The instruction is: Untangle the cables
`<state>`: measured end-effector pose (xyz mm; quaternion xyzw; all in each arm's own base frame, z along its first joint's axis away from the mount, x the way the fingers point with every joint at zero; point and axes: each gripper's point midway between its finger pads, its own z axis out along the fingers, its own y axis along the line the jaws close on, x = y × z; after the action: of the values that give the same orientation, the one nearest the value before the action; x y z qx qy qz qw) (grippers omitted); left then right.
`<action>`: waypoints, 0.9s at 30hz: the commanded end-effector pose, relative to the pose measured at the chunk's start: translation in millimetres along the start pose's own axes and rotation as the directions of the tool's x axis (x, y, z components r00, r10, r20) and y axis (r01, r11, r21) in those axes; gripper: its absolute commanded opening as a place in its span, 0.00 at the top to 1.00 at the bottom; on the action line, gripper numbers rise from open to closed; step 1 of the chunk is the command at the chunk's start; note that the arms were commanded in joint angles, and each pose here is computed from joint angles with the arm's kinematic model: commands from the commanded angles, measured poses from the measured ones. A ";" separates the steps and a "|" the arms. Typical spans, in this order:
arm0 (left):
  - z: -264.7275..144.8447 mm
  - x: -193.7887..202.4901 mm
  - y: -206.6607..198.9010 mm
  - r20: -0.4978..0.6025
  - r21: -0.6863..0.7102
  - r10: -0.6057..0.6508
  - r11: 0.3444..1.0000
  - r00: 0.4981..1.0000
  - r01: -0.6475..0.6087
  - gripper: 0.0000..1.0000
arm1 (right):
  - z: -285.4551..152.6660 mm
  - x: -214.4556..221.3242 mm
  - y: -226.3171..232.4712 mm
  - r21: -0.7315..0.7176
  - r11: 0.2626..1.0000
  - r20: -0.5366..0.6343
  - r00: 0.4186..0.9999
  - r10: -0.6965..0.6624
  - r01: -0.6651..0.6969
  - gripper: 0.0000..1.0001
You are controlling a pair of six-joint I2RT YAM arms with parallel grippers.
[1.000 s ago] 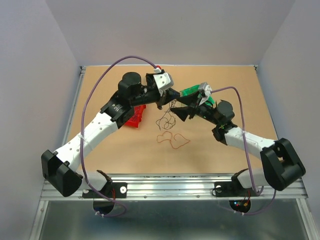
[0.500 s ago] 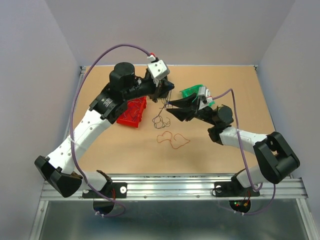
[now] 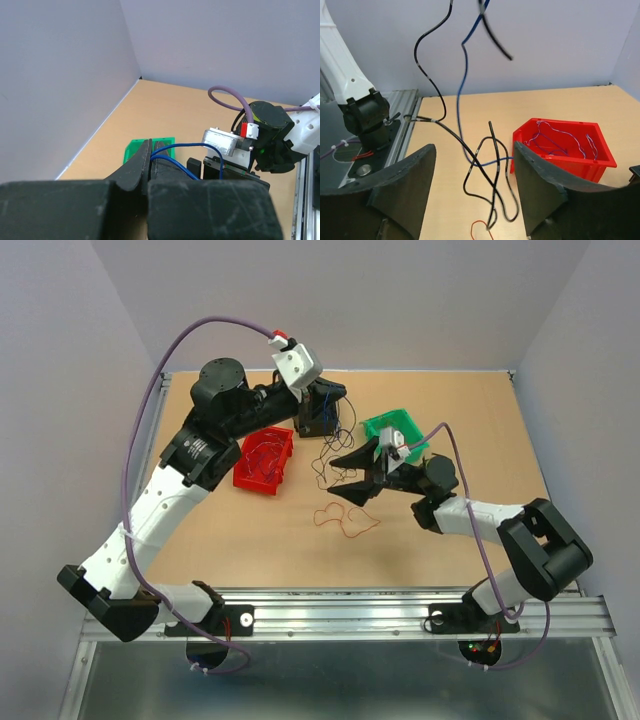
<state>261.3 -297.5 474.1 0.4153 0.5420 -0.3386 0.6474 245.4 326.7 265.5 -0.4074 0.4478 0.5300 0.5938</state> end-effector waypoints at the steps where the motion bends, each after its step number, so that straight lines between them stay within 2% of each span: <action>1: -6.4 -36.9 1.5 0.091 -0.010 0.037 0.999 0.995 -0.036 1.00 | 2.3 -2.3 6.1 -0.039 0.998 0.015 0.999 -0.039 0.040 0.38; 2: -6.5 -37.7 2.2 0.091 -0.013 0.038 0.999 0.995 -0.037 1.00 | 2.5 -2.3 5.9 -0.039 0.998 0.015 0.999 -0.038 0.038 0.54; 5: -7.6 -41.6 5.9 0.093 -0.033 0.050 0.998 0.994 -0.047 1.00 | 1.7 -1.6 6.4 -0.034 0.999 0.015 0.999 -0.041 0.042 0.64; 7: -9.5 -42.4 9.1 0.093 -0.055 0.056 0.997 0.994 -0.051 1.00 | 0.7 -2.5 6.4 -0.030 0.999 0.017 0.999 -0.043 0.043 0.83; 8: -10.2 -42.5 10.3 0.092 -0.063 0.059 0.997 0.994 -0.054 1.00 | 0.4 -2.4 7.2 -0.030 0.999 0.016 0.999 -0.043 0.043 0.99; 14: -24.5 -52.6 50.2 0.074 -0.289 0.109 0.954 0.991 -0.083 1.00 | -3.9 -0.6 1.2 0.026 0.999 0.018 0.999 -0.047 0.046 0.99; 18: -78.5 -85.6 108.0 0.103 -0.577 0.169 0.813 0.980 -0.079 1.00 | -6.7 8.3 -4.3 0.060 0.998 -0.011 0.999 -0.033 0.034 1.00; 20: -99.7 -96.2 120.6 0.117 -0.644 0.198 0.761 0.973 -0.077 1.00 | -9.2 3.8 -4.0 0.075 0.995 -0.012 0.998 -0.060 0.061 0.99; 22: -131.2 -104.1 139.9 0.113 -0.748 0.233 0.660 0.966 -0.071 1.00 | -15.5 8.7 -0.8 0.090 0.994 -0.038 0.998 -0.059 0.062 0.99; 23: -144.0 -102.6 150.6 0.096 -0.797 0.244 0.599 0.965 -0.072 1.00 | -18.5 -3.3 3.4 0.090 0.990 -0.025 0.994 -0.111 0.113 0.99; 26: -169.2 -102.1 163.8 0.065 -0.859 0.268 0.506 0.961 -0.084 1.00 | -32.1 0.5 17.6 0.082 0.986 -0.057 0.989 -0.137 0.142 0.99; 27: -180.6 -98.4 172.3 0.044 -0.883 0.272 0.461 0.961 -0.090 1.00 | -35.7 -13.6 26.8 0.068 0.978 -0.037 0.980 -0.196 0.198 0.99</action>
<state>330.6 -116.4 556.9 0.1349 0.5724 -0.0539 0.8070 235.8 306.2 254.3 -0.4070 0.4708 0.4824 0.6164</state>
